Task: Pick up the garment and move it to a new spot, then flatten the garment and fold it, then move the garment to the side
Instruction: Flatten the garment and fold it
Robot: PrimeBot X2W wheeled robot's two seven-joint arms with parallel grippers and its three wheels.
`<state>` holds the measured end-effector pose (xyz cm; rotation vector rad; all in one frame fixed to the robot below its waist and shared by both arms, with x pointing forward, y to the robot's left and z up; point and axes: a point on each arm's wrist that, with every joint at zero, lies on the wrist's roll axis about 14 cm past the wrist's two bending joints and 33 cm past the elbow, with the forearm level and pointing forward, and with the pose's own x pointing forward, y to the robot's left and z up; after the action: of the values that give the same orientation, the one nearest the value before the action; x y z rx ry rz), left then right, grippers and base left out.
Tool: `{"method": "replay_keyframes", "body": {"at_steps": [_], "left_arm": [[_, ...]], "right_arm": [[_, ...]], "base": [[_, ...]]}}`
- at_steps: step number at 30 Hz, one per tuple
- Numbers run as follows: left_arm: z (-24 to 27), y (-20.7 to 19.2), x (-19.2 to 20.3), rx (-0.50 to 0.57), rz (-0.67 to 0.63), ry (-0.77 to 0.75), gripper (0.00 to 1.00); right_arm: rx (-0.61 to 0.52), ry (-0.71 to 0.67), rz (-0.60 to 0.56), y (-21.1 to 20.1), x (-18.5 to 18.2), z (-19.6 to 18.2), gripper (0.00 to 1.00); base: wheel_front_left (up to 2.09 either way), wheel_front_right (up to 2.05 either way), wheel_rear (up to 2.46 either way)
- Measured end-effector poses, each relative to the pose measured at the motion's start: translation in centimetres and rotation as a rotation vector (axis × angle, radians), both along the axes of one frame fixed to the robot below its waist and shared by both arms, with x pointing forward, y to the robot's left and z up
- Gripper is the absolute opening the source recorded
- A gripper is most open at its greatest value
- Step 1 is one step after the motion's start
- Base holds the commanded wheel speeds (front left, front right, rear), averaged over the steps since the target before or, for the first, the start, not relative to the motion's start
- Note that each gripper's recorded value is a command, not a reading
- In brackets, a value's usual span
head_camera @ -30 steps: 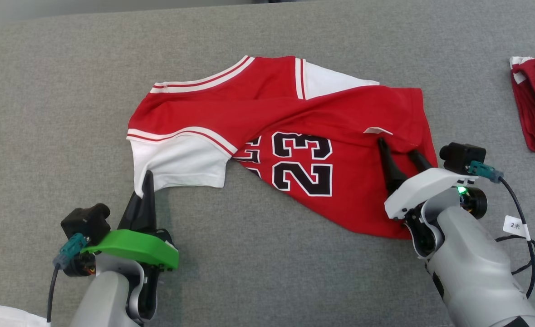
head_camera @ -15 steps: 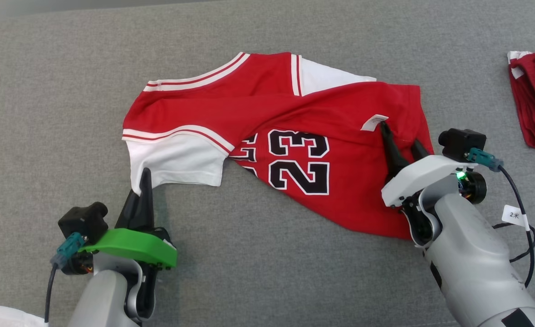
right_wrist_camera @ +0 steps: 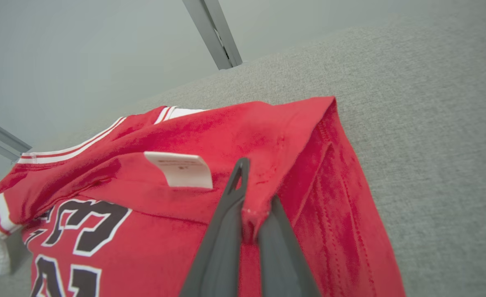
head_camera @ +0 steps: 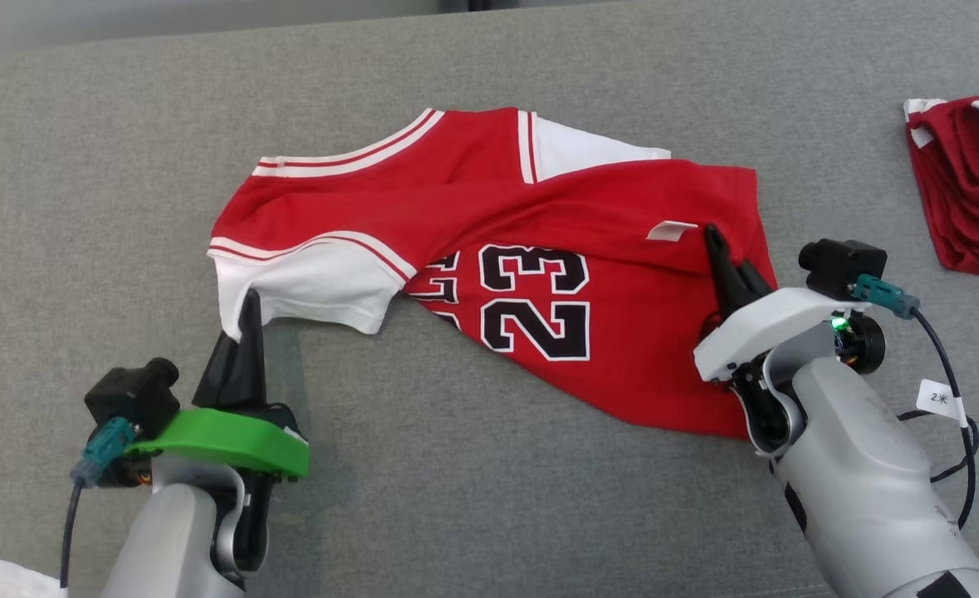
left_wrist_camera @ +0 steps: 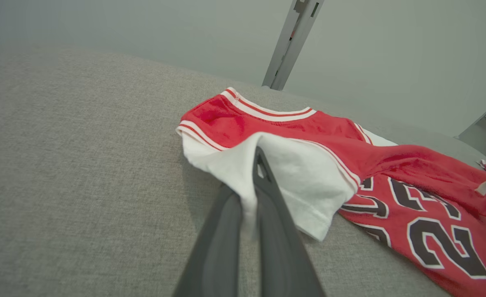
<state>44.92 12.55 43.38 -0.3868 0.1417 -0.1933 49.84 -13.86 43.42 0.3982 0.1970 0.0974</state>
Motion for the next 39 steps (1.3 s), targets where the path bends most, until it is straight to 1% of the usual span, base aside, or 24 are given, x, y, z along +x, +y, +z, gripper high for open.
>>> {"method": "replay_keyframes", "body": {"at_steps": [3,8,15,20,25,30,35,39], "left_arm": [[2.0,-0.1,0.5,0.005,-0.013,-0.060,0.00],[6.8,0.0,1.6,0.030,-0.043,-0.207,0.00],[14.3,0.1,1.6,0.070,-0.084,-0.397,0.00],[19.9,-0.3,0.2,0.085,-0.117,-0.520,0.00],[26.1,-1.1,-2.5,0.088,-0.152,-0.648,0.00],[31.5,-1.6,-5.6,0.133,-0.191,-0.768,0.00],[35.6,-2.3,-7.0,0.171,-0.217,-0.859,0.00],[36.1,-2.9,-6.3,0.188,-0.240,-0.852,0.00]], "right_arm": [[0.020,-0.058,-0.003,0.0,0.3,2.1,0.00],[0.025,-0.173,0.004,-0.1,0.4,6.3,0.00],[0.002,-0.329,0.023,-1.4,-1.0,13.0,0.00],[-0.010,-0.438,0.054,-1.8,-3.5,18.1,0.00],[-0.043,-0.570,0.059,-3.1,-7.4,24.2,0.00],[-0.081,-0.704,0.040,-4.4,-11.8,29.9,0.00],[-0.121,-0.767,0.014,-5.5,-14.8,33.0,0.00],[-0.153,-0.753,-0.016,-6.4,-15.1,33.4,0.00]], "base": [[0.00,0.00,0.00],[0.00,0.00,0.00],[0.00,0.00,0.00],[0.00,0.00,0.00],[0.00,0.00,0.00],[0.00,0.00,0.00],[0.00,0.00,0.00],[0.00,0.00,0.00]]}}
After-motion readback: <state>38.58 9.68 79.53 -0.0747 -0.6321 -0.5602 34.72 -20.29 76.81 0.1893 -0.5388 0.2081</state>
